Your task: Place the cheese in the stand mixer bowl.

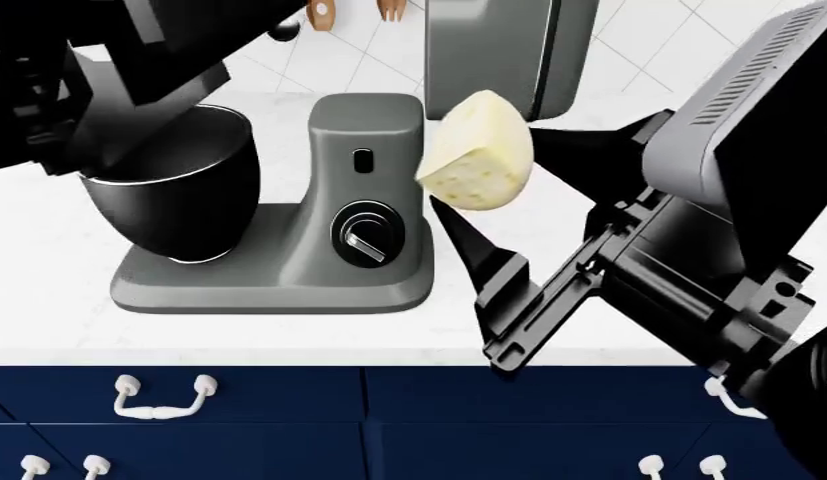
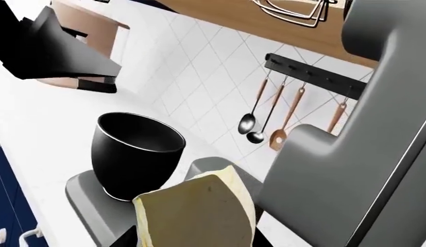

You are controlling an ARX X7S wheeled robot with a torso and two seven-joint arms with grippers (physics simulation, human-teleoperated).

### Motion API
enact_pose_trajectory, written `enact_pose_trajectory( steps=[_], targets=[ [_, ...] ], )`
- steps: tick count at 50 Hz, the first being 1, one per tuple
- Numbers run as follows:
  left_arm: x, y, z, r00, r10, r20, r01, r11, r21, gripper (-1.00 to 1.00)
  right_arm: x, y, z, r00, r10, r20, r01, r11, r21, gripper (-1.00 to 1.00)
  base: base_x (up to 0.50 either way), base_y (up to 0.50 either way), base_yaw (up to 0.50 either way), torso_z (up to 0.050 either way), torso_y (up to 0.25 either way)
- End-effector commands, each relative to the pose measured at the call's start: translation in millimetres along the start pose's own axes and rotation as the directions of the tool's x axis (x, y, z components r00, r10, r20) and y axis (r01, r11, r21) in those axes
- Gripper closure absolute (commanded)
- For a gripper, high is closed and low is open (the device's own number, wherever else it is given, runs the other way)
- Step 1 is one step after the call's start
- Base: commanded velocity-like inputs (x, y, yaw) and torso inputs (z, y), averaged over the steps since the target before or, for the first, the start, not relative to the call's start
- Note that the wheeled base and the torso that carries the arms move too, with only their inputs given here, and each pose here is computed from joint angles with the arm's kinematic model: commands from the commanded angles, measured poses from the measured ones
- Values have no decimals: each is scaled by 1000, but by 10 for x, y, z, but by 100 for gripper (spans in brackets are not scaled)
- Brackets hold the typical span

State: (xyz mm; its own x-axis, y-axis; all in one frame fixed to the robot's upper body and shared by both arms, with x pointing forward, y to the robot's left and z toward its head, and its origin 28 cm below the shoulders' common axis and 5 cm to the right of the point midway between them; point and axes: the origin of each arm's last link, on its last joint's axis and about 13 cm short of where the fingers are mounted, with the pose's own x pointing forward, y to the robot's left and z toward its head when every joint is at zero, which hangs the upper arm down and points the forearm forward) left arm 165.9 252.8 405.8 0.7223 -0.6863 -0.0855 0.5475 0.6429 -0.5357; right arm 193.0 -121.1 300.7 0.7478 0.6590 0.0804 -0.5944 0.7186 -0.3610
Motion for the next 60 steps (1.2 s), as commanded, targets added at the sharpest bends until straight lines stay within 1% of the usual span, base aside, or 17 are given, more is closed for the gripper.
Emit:
enact_pose_trajectory(
  steps=[1, 11, 28, 38, 60],
  targets=[
    [39, -35, -5, 998, -68, -18, 68, 997, -31, -100, 51, 9, -30, 1000, 6, 4, -6, 1000, -12, 100, 0, 0, 0, 0, 0],
    [165, -9, -33, 994, -103, -44, 102, 994, -39, -100, 41, 28, 11, 1000, 13, 26, -12, 1000, -15, 100, 0, 0, 0, 0, 0],
    [250, 37, -81, 988, -136, -75, 132, 990, -54, -100, 64, 28, 28, 999, 7, 49, -7, 1000, -4, 100, 0, 0, 0, 0, 0],
    [281, 21, -129, 981, -165, -105, 159, 985, -60, -100, 87, 37, 25, 998, 4, 55, -3, 1000, -6, 100, 0, 0, 0, 0, 0],
    [432, 110, -156, 973, -167, -160, 155, 984, -85, -100, 86, 21, 49, 997, -6, 77, 6, 1000, -1, 100, 0, 0, 0, 0, 0]
  ],
)
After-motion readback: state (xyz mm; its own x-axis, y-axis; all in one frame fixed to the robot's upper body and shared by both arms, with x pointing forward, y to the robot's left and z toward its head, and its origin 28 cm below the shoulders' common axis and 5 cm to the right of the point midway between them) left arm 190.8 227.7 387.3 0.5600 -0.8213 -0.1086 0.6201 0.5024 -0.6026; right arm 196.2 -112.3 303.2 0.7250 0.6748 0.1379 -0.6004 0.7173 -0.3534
